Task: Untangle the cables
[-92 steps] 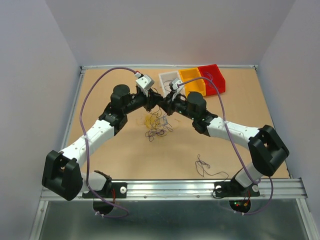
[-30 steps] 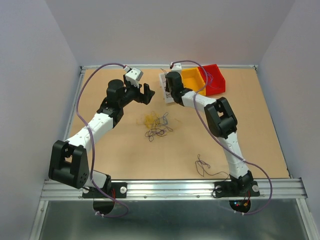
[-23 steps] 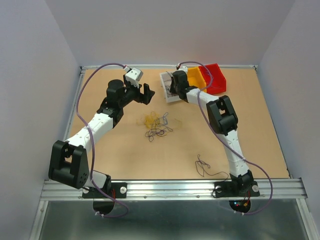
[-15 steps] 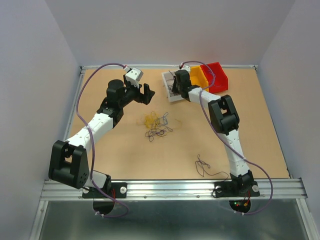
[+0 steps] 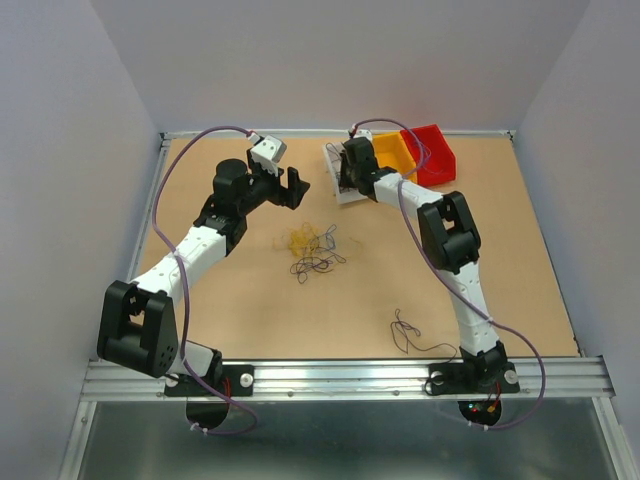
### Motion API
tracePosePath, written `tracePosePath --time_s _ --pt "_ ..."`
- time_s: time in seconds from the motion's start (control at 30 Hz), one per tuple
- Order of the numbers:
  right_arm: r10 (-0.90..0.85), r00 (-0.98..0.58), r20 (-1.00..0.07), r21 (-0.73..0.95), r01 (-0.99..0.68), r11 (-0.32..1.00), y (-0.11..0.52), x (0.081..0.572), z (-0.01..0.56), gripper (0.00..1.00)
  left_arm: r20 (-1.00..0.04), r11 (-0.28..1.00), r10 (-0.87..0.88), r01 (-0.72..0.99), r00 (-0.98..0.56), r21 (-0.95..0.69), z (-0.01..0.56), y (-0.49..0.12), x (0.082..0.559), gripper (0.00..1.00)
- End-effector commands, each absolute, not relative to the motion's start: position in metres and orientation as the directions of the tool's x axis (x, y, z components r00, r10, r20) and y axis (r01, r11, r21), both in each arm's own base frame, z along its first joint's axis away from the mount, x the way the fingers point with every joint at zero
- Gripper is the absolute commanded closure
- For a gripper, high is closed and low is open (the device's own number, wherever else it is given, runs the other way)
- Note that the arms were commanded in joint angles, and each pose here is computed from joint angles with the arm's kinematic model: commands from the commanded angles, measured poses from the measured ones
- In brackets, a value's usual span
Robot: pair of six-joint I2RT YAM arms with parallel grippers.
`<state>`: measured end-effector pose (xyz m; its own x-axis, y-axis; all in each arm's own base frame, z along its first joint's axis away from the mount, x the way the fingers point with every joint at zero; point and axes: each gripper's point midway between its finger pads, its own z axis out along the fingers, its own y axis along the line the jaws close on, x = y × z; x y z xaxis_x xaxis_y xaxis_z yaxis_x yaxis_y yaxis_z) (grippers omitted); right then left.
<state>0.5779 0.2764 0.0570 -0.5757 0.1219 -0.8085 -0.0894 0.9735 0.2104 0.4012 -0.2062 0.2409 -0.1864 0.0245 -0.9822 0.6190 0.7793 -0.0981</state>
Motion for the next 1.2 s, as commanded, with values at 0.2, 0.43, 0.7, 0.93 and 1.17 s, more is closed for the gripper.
tracePosePath --time_s 0.2,0.43,0.7,0.93,1.17 --pt "0.109 -0.460 -0.881 0.181 -0.116 0.977 0.278 0.561 0.144 0.43 -0.998 0.769 0.003 0.638 -0.057 -0.034 0.288 -0.206 0.400 0.11" --pt "0.112 -0.434 -0.894 0.181 -0.120 0.976 0.266 0.539 0.160 0.39 -0.998 0.755 0.009 0.655 -0.064 -0.036 0.284 -0.211 0.400 0.11" --pt "0.033 -0.526 -0.850 0.142 -0.167 0.976 0.225 0.452 0.174 0.07 -0.998 0.744 0.020 0.667 -0.060 -0.025 0.282 -0.215 0.397 0.11" --pt "0.029 -0.656 -0.754 0.150 -0.129 0.980 0.183 0.343 0.148 0.00 -0.999 0.739 0.027 0.674 -0.047 -0.012 0.284 -0.219 0.393 0.11" --pt "0.058 -0.700 -0.712 0.215 -0.139 0.967 0.179 0.262 0.133 0.00 -0.998 0.729 0.036 0.684 -0.052 -0.010 0.280 -0.224 0.391 0.11"
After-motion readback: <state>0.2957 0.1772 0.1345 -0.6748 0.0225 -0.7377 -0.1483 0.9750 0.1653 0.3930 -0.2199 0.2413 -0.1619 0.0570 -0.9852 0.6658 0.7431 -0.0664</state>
